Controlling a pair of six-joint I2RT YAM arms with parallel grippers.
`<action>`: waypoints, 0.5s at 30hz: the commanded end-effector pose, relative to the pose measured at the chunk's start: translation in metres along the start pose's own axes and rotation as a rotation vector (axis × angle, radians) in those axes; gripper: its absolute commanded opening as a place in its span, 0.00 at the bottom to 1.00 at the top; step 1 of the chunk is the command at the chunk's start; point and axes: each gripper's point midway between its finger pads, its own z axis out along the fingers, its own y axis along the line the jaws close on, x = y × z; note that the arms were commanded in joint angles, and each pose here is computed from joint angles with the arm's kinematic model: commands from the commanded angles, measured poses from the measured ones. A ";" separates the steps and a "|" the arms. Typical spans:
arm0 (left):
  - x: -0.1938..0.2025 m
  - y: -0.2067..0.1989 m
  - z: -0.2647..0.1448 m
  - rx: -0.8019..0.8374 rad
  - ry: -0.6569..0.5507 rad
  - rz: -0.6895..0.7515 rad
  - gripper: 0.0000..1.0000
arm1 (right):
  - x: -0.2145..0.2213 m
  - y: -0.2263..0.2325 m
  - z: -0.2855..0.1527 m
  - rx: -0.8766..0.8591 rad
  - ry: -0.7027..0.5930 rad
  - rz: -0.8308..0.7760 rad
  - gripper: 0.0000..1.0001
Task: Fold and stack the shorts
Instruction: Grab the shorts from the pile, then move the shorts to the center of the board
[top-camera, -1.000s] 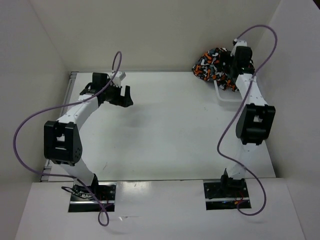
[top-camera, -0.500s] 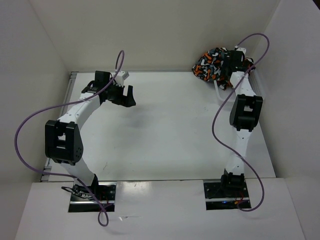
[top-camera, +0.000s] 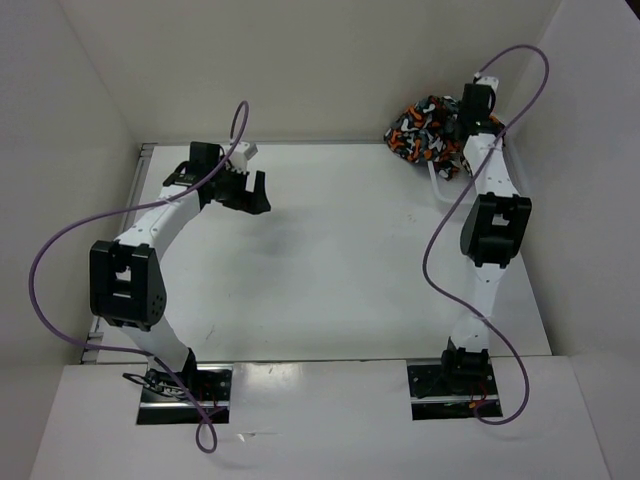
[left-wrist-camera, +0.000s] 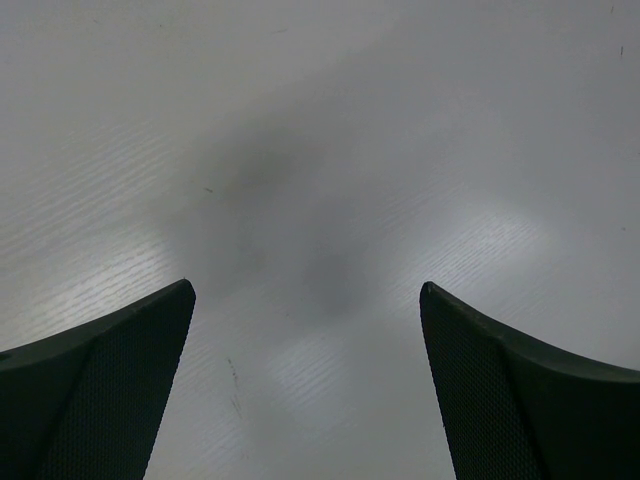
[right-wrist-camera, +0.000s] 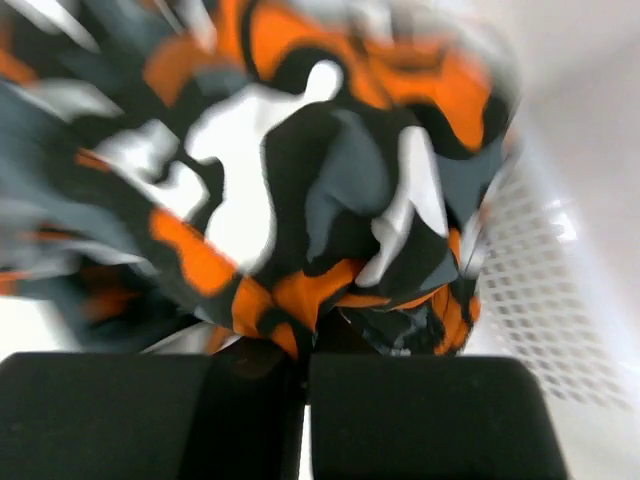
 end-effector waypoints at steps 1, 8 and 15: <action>-0.039 -0.004 -0.025 -0.033 -0.109 0.054 1.00 | -0.183 -0.001 -0.166 -0.123 -0.414 0.112 0.00; -0.070 -0.015 -0.073 -0.101 -0.259 0.119 1.00 | -0.230 0.061 -0.384 -0.476 -0.673 -0.092 0.00; -0.084 -0.034 -0.133 -0.158 -0.391 0.167 1.00 | -0.179 0.128 -0.498 -1.162 -0.551 -0.096 0.00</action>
